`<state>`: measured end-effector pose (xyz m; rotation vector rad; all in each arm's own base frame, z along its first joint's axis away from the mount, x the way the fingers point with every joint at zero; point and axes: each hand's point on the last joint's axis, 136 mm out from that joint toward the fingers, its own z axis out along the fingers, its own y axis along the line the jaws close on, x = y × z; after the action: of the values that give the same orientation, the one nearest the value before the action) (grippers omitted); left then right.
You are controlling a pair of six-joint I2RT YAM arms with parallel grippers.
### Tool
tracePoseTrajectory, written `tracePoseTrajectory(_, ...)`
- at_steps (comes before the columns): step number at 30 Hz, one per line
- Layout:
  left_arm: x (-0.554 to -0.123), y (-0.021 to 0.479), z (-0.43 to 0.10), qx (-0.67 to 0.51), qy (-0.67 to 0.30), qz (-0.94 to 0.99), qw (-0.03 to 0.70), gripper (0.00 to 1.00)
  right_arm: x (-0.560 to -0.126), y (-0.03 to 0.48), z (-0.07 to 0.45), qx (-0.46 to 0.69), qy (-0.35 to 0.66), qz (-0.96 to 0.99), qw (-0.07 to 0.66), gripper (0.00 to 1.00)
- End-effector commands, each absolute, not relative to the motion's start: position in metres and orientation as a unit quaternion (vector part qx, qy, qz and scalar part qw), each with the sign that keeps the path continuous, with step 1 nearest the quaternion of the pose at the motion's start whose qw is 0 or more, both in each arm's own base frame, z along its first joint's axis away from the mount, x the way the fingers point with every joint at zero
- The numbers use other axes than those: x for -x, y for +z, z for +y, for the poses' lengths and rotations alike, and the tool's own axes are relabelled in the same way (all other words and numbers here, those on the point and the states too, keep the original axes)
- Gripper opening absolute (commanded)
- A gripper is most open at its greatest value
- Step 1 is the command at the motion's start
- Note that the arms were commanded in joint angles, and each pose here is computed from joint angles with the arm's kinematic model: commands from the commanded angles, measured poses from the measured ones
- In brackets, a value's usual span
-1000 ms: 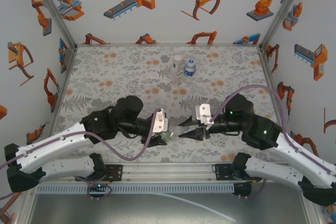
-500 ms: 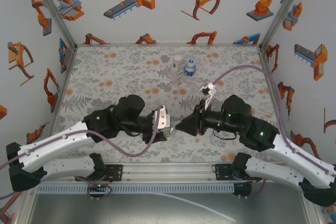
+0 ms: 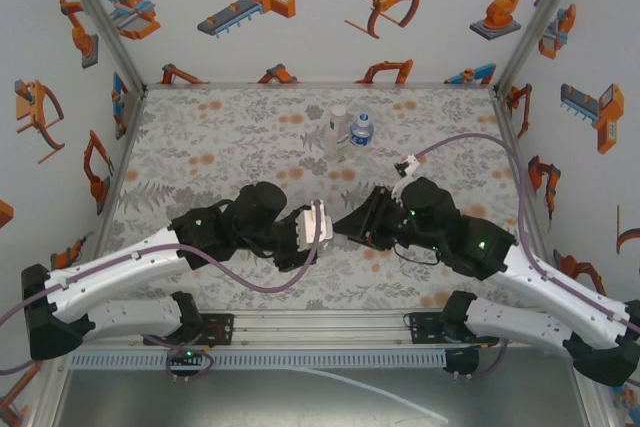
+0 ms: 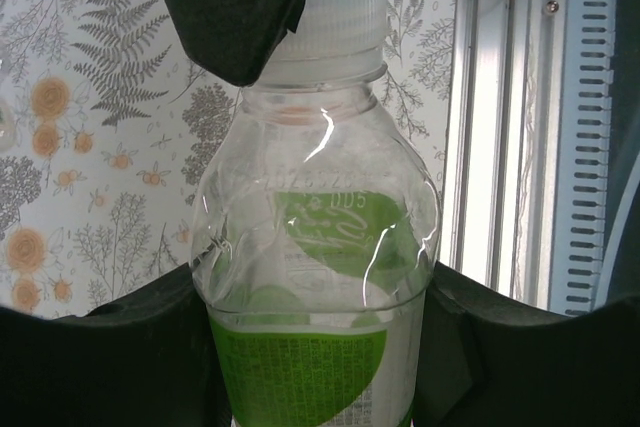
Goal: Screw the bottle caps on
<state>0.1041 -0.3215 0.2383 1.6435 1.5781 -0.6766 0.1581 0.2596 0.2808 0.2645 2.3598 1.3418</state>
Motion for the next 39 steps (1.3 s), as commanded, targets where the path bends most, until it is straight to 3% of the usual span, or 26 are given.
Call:
tracePoseTrajectory(1,-0.112,0.263,-0.332,-0.626,-0.265,0.598,0.425,0.17,-0.160,0.294,0.264,-0.113,0.497,0.837,0.200,0.00)
tracePoseTrajectory(3,-0.115,0.262,-0.329,-0.620,-0.259,0.604,0.427,0.37,-0.163,0.295,0.262,-0.109,0.489,0.839,0.211,0.00)
tracePoseTrajectory(5,-0.117,0.262,-0.326,-0.614,-0.254,0.612,0.429,0.76,-0.167,0.296,0.261,-0.103,0.481,0.840,0.227,0.00)
tracePoseTrajectory(6,-0.117,0.262,-0.324,-0.612,-0.252,0.614,0.430,0.84,-0.170,0.296,0.260,-0.100,0.476,0.842,0.235,0.00)
tracePoseTrajectory(8,-0.120,0.262,-0.318,-0.603,-0.243,0.623,0.435,0.88,-0.173,0.296,0.261,-0.097,0.466,0.846,0.241,0.00)
tracePoseTrajectory(10,-0.127,0.263,-0.311,-0.587,-0.231,0.635,0.446,1.00,-0.177,0.297,0.262,-0.079,0.450,0.854,0.250,0.00)
tracePoseTrajectory(17,-0.143,0.268,-0.286,-0.541,-0.216,0.663,0.471,0.97,-0.200,0.286,0.254,-0.045,0.372,0.884,0.280,0.00)
tracePoseTrajectory(27,-0.148,0.259,-0.258,-0.515,-0.212,0.688,0.465,0.97,-0.274,0.273,0.235,0.046,0.206,0.930,0.301,0.00)
tracePoseTrajectory(39,-0.141,0.250,-0.237,-0.499,-0.209,0.703,0.462,0.97,-0.370,0.255,0.295,0.167,0.107,0.936,0.290,0.00)
